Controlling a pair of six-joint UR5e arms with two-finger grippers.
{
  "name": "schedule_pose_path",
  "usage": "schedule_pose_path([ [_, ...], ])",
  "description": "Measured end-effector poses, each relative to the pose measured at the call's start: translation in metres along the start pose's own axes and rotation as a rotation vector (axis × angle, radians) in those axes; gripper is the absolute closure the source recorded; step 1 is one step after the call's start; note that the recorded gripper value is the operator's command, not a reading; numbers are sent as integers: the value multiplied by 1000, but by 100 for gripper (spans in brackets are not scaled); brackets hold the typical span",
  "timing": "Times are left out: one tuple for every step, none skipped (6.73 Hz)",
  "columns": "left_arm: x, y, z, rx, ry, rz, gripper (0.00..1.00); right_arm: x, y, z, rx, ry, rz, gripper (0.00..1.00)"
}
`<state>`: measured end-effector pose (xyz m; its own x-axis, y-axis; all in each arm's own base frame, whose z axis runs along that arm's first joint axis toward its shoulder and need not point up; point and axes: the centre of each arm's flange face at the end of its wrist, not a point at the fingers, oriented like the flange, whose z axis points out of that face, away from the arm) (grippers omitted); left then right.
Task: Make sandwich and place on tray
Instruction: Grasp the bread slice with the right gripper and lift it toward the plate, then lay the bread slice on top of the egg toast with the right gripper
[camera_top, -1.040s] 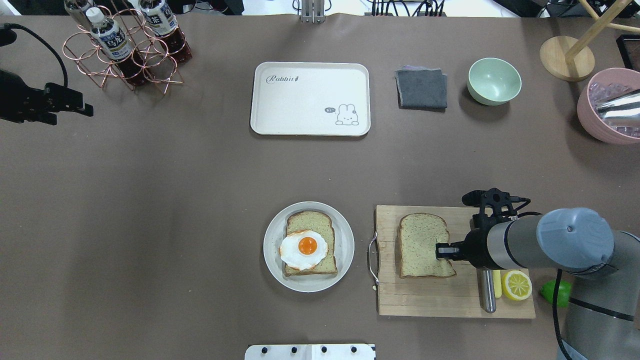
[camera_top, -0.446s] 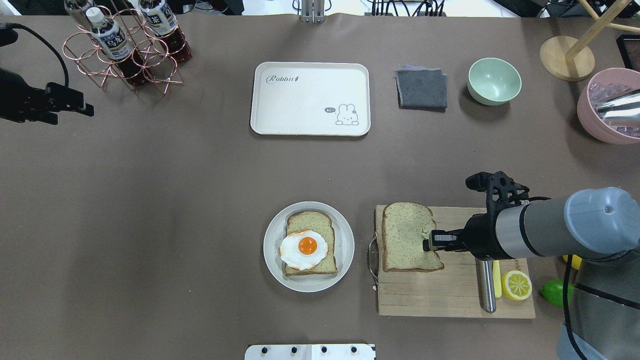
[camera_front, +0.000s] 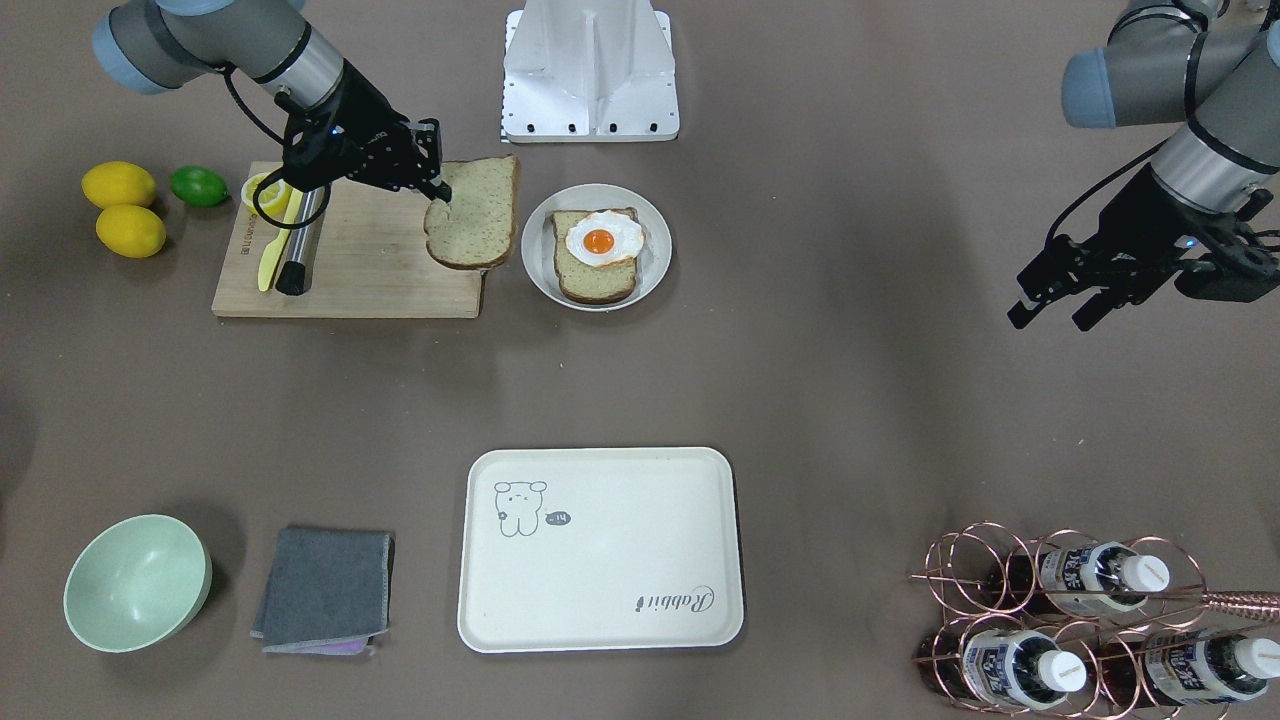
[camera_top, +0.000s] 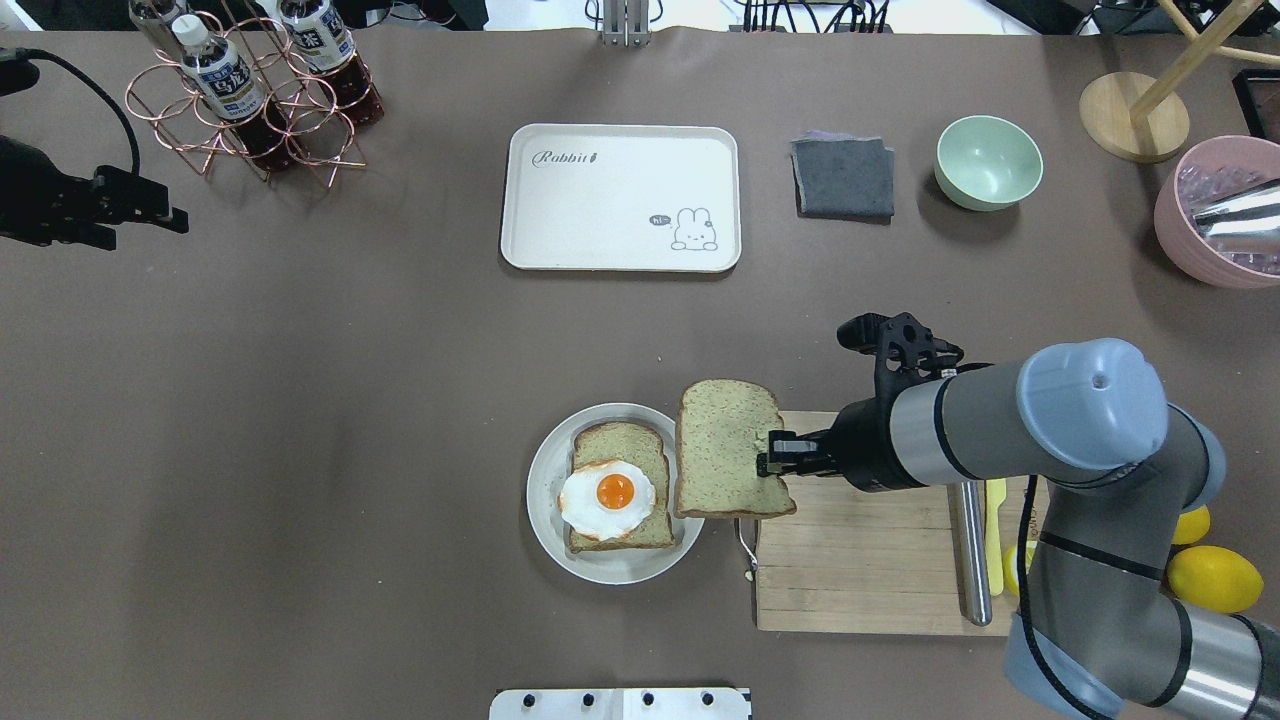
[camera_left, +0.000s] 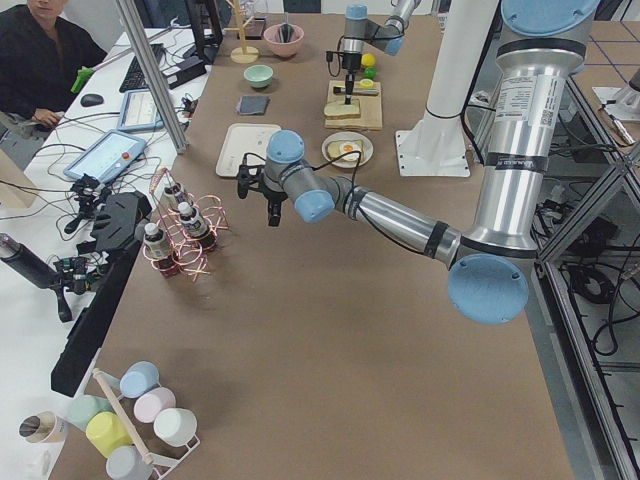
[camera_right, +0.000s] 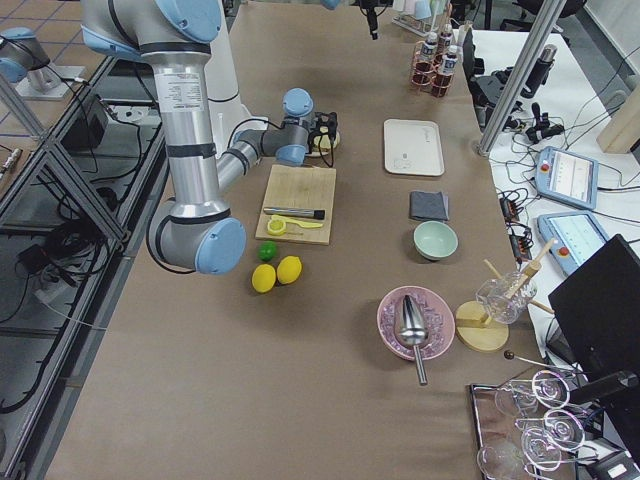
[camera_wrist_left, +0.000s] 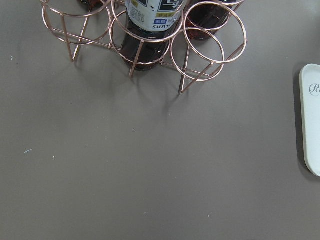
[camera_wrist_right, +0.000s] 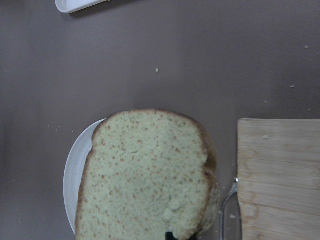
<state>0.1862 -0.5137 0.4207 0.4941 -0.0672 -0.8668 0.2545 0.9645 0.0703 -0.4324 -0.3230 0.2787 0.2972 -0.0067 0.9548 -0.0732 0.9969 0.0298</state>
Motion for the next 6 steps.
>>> schedule_pose_path([
  [-1,-1,1,-1,-2,-1,7,-26,2,11,-1,18,-3,100],
  [-1,-1,1,-1,-2,-2,7,-43,7,24,2,43,-10,100],
  [-1,-1,1,-1,-2,-3,7,-52,13,41,9,67,-26,100],
  [-2,-1,2,-2,-3,-4,7,-63,16,60,21,82,-49,100],
  [-3,-1,3,-3,-4,-6,7,-72,17,74,32,89,-63,100],
  [-4,-1,3,-3,-6,-8,7,-75,19,83,38,96,-74,100],
])
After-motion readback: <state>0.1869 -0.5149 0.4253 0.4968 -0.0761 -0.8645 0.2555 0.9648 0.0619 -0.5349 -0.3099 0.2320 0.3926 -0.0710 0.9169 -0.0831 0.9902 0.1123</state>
